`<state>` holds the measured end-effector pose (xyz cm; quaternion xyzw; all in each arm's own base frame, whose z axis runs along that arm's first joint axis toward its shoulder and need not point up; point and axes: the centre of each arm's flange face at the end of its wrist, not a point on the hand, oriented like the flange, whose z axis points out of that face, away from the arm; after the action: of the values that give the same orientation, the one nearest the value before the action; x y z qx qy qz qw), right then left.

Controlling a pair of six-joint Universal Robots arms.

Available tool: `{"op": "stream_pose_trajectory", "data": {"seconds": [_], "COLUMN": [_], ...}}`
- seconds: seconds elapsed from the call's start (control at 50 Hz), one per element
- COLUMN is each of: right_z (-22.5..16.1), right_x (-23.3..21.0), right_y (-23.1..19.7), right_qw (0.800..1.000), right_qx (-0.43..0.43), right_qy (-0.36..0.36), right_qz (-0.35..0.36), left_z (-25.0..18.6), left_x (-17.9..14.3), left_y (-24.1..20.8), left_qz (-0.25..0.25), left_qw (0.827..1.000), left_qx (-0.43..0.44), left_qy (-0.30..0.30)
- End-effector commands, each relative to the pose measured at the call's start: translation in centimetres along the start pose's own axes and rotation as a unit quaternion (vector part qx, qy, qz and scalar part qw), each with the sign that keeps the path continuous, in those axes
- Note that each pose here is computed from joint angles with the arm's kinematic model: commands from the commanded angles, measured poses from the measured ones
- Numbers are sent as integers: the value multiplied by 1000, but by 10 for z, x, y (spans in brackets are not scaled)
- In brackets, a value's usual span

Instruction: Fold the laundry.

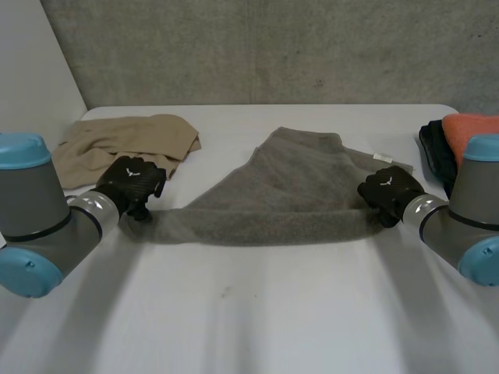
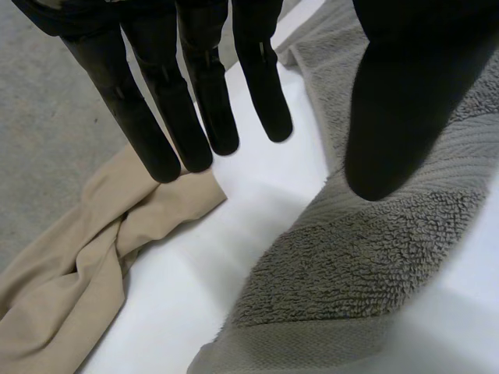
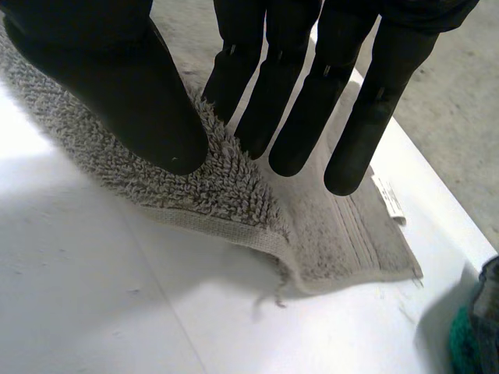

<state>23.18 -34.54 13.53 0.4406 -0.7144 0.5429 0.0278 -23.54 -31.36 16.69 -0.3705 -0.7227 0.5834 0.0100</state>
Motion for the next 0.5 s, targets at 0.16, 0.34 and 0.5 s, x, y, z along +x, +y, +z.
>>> {"op": "stream_pose_trajectory", "data": {"seconds": [0.16, 0.34, 0.5], "right_z": [-5, -7, -7], "right_x": [-5, -8, -8], "right_y": [-2, -1, -1], "right_qw": [1000, 999, 999], "right_qx": [-12, -19, -21], "right_qy": [-16, -24, -24], "right_qz": [-18, -18, -14], "left_z": [9, 26, 34], "left_x": [-9, -20, -20], "left_y": [13, 35, 44], "left_qz": [1, 0, 6], "left_qw": [1000, 998, 997], "left_qx": [-28, -63, -78], "left_qy": [2, -3, 8]}}
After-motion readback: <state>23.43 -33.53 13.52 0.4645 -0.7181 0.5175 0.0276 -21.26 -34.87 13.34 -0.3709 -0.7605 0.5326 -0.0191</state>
